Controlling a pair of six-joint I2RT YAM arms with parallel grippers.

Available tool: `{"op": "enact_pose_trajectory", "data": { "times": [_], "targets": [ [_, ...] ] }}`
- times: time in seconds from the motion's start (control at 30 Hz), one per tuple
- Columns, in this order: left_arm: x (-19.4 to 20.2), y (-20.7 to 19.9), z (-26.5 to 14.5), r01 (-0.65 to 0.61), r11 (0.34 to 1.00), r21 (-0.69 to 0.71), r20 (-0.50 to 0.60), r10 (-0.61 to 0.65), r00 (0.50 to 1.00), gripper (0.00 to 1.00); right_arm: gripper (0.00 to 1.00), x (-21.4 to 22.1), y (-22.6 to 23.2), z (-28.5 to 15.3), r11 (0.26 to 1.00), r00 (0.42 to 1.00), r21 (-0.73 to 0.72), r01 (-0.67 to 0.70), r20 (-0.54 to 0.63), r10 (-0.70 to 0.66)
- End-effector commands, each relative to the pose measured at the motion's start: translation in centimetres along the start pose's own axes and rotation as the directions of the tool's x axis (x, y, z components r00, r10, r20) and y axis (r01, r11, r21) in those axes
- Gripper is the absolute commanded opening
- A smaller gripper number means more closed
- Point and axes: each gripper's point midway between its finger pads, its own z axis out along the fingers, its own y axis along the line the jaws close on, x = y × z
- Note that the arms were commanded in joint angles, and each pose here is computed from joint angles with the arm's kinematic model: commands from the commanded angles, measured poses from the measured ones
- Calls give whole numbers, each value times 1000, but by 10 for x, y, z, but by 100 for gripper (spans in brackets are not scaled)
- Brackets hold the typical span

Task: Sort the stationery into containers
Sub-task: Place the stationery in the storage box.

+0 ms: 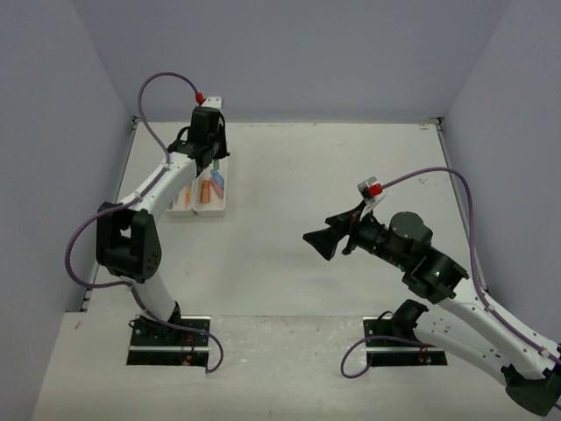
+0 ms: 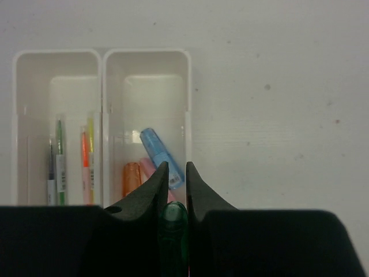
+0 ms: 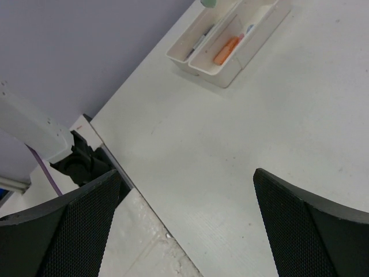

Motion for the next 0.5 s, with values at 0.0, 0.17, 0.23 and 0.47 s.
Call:
{"op": "enact_pose_trajectory", "data": {
  "times": [0.0, 0.17, 0.23, 0.47],
  "targets": [
    [-10, 33, 21, -59, 996, -72, 28, 61, 998, 0, 99, 25, -22, -5, 996, 997, 75, 37, -68, -32],
    [36, 46, 63, -80, 993, -91, -95, 71, 993, 0, 99, 27, -12, -13, 999, 997, 19, 35, -64, -34],
    [50, 46, 71, -70, 994, -80, -129, 60, 990, 0, 99, 26, -14, -15, 999, 998, 27, 39, -56, -38],
    [62, 49, 77, -77, 993, -93, -172, 61, 983, 44, 99, 29, -16, -19, 998, 996, 38, 55, -70, -52]
  ]
}}
